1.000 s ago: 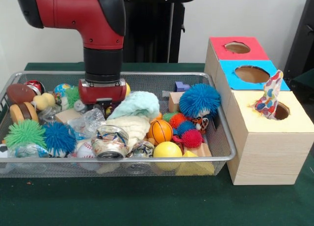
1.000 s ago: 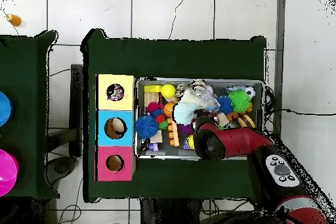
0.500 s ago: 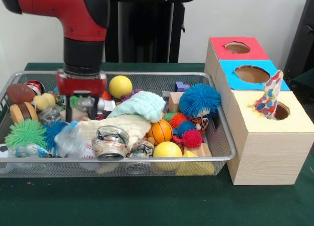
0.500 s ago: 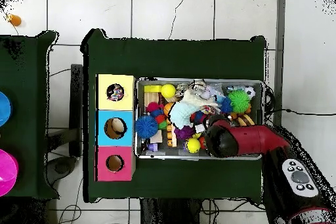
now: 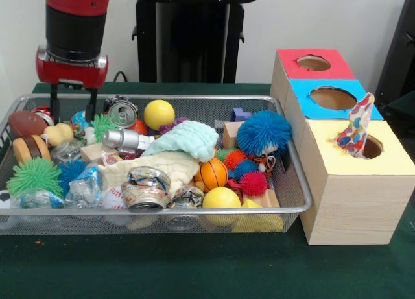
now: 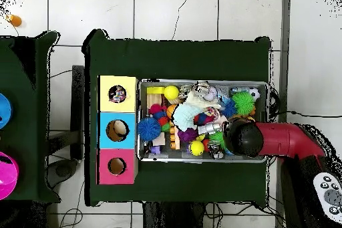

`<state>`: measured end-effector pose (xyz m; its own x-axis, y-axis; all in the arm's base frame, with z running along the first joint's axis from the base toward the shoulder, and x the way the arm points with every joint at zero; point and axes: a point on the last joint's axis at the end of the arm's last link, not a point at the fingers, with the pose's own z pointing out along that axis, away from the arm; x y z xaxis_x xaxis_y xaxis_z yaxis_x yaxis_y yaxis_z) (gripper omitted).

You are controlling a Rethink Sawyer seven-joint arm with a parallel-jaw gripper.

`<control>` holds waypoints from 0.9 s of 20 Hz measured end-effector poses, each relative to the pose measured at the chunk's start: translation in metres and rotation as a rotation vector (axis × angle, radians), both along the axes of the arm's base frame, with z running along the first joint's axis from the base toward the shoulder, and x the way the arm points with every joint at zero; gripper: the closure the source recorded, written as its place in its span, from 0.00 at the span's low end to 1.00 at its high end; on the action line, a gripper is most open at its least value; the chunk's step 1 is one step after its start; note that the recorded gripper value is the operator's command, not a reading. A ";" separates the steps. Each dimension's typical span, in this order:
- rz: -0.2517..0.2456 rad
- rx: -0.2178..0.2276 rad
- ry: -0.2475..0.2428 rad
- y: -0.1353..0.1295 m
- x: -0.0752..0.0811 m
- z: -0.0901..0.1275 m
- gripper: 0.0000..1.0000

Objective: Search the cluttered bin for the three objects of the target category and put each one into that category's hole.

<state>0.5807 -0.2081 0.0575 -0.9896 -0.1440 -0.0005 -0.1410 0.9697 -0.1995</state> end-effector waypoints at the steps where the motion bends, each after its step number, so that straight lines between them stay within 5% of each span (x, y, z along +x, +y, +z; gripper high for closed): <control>1: -0.001 -0.001 0.002 0.000 0.001 0.002 0.00; 8: -0.002 0.016 -0.013 0.006 0.012 0.003 0.00; 18: -0.069 0.167 0.000 0.049 0.018 -0.032 0.00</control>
